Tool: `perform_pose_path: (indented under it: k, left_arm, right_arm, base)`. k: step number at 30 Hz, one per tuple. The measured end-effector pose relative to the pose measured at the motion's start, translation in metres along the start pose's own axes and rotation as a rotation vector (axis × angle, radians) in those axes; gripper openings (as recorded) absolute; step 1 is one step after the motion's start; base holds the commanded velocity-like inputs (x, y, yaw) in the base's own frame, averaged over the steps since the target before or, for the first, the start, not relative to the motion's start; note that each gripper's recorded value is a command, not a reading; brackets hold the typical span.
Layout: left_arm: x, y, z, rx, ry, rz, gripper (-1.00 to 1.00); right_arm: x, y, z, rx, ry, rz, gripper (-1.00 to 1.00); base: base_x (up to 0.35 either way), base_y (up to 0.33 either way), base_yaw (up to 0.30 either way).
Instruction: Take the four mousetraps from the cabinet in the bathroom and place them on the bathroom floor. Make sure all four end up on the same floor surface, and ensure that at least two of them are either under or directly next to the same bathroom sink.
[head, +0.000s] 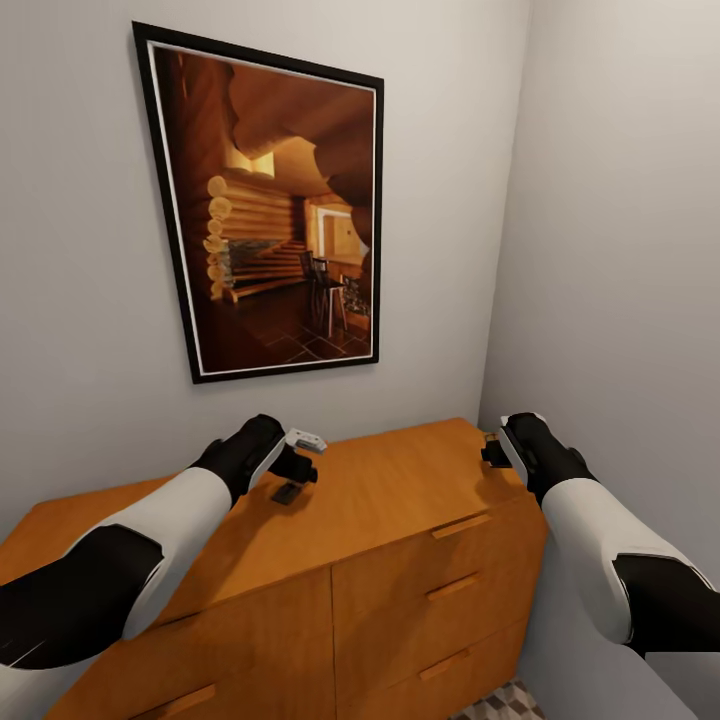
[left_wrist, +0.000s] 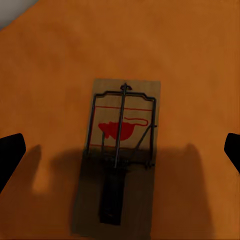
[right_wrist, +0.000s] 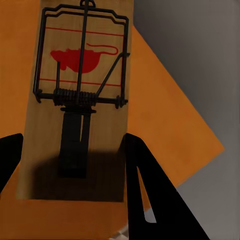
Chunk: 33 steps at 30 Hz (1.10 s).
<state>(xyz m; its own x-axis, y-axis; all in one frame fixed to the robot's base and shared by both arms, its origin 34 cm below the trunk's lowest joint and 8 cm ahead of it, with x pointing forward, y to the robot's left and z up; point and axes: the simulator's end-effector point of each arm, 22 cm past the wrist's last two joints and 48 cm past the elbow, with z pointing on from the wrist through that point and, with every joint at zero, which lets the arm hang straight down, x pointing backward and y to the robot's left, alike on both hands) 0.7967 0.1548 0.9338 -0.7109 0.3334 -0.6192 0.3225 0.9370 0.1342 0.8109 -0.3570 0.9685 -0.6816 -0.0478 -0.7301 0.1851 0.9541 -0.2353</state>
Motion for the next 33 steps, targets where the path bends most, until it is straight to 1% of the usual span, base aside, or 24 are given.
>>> perform_pose_path:
  k: [6, 13, 16, 20, 23, 28, 33]
  left_arm:
    - [0.0, 0.0, 0.0, 0.006, 0.0, -0.011, 1.0]
    - [0.006, 0.0, 0.003, 0.009, 0.014, -0.019, 1.0]
    - [0.012, 0.0, 0.006, 0.011, 0.028, -0.023, 1.0]
    - [0.025, 0.0, 0.012, 0.015, 0.06, -0.034, 1.0]
    - [0.033, 0.0, 0.017, 0.021, 0.068, -0.044, 1.0]
    - [0.031, -0.002, 0.021, 0.037, 0.041, -0.061, 1.0]
    - [0.03, -0.003, 0.022, 0.042, 0.034, -0.066, 1.0]
  right_arm:
    - [0.0, 0.0, 0.0, 0.0, 0.0, 0.0, -1.0]
    - [0.0, 0.0, 0.0, 0.0, 0.0, 0.0, -1.0]
    - [0.0, 0.0, 0.0, 0.001, 0.0, 0.0, -1.0]
    - [0.0, -0.001, 0.0, 0.001, 0.001, 0.0, -1.0]
    - [0.0, -0.001, 0.0, 0.001, 0.001, 0.0, -1.0]
    - [0.0, -0.001, 0.0, 0.002, 0.001, 0.0, -1.0]
    - [0.0, -0.001, 0.0, 0.002, 0.001, 0.0, -1.0]
  base:
    - [0.014, 0.0, 0.0]
    - [0.002, 0.0, 0.0]
    - [0.0, 0.0, 0.0]
    - [0.0, 0.0, 0.0]
    - [0.0, 0.0, 0.0]
    - [0.0, 0.0, 0.0]
    - [0.0, 0.0, 0.0]
